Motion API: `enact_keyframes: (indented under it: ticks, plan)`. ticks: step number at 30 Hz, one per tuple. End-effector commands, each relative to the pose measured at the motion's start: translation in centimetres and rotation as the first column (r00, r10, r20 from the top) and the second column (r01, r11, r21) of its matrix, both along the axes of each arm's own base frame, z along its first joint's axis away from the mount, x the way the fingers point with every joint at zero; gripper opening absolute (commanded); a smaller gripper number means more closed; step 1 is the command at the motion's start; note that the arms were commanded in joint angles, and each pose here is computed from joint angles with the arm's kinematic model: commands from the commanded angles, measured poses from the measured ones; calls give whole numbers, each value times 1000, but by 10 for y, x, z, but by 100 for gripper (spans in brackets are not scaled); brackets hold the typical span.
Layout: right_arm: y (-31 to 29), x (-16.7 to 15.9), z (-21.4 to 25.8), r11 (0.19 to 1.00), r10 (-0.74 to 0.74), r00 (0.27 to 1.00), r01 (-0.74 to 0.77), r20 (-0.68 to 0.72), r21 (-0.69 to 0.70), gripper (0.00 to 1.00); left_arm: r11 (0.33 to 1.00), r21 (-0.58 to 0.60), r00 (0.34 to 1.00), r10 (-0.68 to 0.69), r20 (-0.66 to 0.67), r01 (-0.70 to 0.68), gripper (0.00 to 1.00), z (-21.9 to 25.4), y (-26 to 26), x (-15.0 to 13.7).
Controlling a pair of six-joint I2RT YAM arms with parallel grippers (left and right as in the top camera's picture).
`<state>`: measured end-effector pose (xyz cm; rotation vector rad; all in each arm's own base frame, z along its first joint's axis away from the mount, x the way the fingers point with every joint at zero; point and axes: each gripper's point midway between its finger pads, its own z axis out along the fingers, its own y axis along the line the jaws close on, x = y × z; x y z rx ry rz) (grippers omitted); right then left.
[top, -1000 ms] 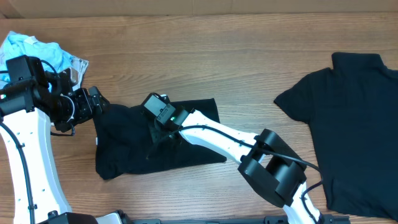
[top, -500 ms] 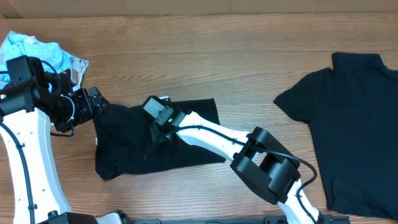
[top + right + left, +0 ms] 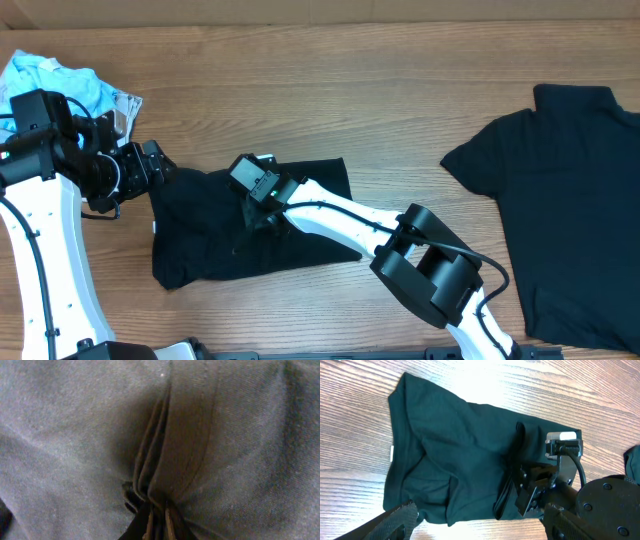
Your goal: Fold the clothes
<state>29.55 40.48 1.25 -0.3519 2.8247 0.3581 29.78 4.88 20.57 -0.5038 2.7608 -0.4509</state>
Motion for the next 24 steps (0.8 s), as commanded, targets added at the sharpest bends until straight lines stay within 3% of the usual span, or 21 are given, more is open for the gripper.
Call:
enact_keyframes:
  ticks: [1, 6, 13, 24]
  plan:
    - [2, -3, 0, 1000, 26, 1000, -26, -9, -13, 4, 999, 25, 999, -38, 27, 38, 84, 7, -1, 3]
    - [-2, 3, 28, 999, 26, 999, -25, 36, -20, 4, 999, 27, 999, -38, 29, 37, 84, 7, -1, 4]
    - [-28, 6, 40, 997, -6, 1000, 6, -4, -77, 4, 999, 28, 999, -41, 31, 40, 84, 7, -1, 4]
    - [-36, 9, 74, 994, 89, 995, -86, 45, -69, 4, 999, 30, 999, -41, 36, 40, 86, 7, 0, 6]
